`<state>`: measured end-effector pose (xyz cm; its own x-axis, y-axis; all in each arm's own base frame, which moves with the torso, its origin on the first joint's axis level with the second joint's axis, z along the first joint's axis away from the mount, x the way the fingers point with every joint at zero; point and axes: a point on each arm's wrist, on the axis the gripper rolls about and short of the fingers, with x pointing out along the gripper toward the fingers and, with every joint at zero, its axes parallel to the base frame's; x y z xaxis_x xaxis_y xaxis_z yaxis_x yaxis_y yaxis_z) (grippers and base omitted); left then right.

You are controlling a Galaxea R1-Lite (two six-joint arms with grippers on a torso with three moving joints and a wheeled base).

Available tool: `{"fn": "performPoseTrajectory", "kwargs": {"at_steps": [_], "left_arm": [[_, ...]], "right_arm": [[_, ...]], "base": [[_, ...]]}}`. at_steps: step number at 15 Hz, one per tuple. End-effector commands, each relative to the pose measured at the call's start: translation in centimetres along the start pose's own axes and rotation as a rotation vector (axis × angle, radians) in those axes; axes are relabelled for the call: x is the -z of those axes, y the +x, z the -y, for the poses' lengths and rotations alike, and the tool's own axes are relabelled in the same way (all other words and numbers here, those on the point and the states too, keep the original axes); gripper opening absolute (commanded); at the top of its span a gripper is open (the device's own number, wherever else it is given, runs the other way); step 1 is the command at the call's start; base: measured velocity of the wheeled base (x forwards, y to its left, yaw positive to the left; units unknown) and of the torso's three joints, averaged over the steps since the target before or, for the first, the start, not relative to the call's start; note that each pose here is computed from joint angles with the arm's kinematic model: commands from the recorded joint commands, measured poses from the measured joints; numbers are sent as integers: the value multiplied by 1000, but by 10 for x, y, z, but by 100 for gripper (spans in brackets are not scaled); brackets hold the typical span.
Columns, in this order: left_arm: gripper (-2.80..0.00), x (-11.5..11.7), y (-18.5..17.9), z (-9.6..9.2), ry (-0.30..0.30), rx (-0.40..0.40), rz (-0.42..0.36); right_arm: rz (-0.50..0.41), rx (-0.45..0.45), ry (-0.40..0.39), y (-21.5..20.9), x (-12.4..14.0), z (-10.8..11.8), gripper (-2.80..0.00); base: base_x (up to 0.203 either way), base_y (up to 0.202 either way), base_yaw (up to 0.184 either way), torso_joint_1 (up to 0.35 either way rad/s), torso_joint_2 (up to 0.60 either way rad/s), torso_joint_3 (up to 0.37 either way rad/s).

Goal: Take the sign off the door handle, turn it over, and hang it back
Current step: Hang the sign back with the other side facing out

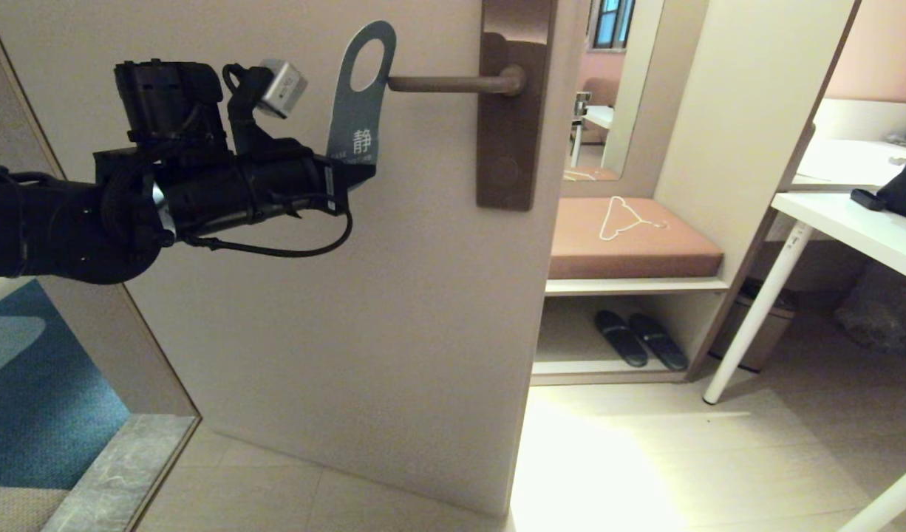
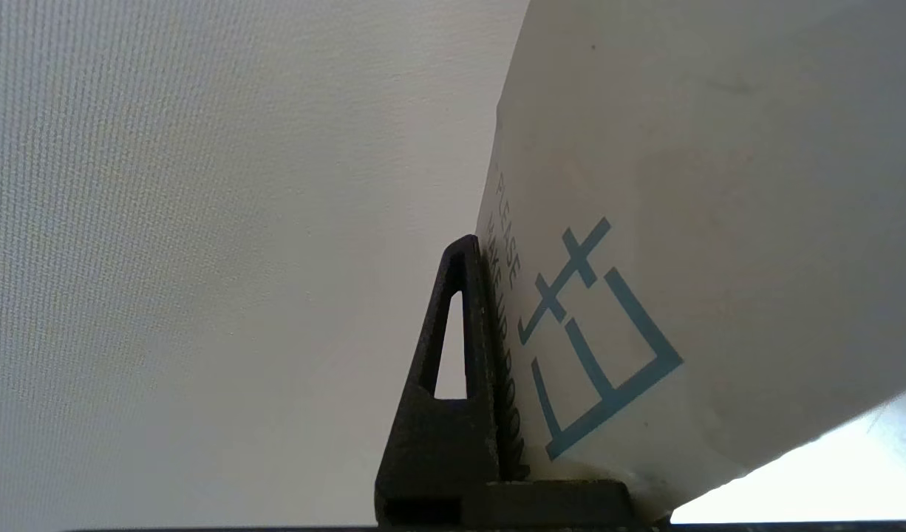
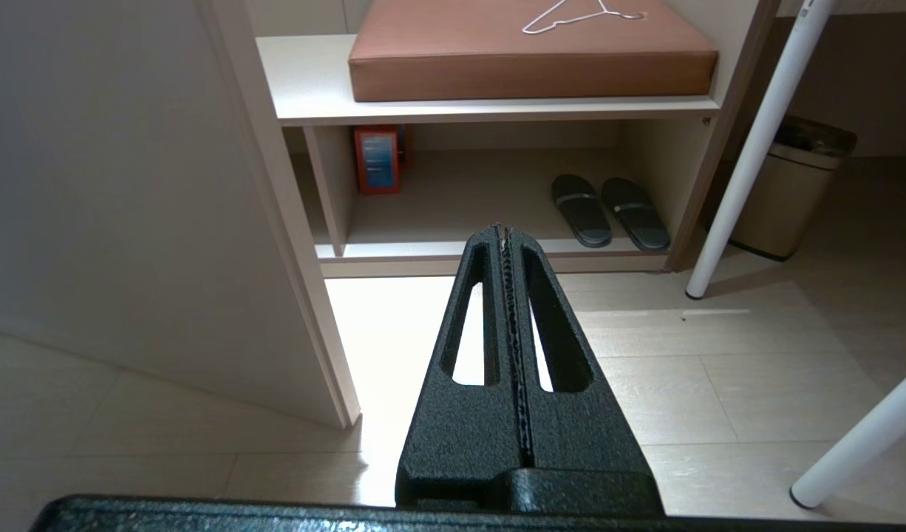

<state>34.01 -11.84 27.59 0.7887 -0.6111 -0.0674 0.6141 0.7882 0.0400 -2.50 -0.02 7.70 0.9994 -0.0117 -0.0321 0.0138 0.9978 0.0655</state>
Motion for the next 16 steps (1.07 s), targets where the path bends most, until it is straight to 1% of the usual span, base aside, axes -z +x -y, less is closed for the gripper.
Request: {"fn": "performPoseTrajectory", "kwargs": {"at_steps": [1,9,16], "left_arm": [[-280,1,6,-2,-2,-4,-7],[-280,-1,19,-13,-6,-34,-15],[-280,2,26,-1,-5,1,-21]], "right_arm": [[-1,0,0,0,0,0,-280],[-2,1,0,0,0,0,-280],[0,1,0,0,0,0,-280]], "base": [[0,0,0,0,0,0],[0,0,0,0,0,0],[0,0,0,0,0,0]]}}
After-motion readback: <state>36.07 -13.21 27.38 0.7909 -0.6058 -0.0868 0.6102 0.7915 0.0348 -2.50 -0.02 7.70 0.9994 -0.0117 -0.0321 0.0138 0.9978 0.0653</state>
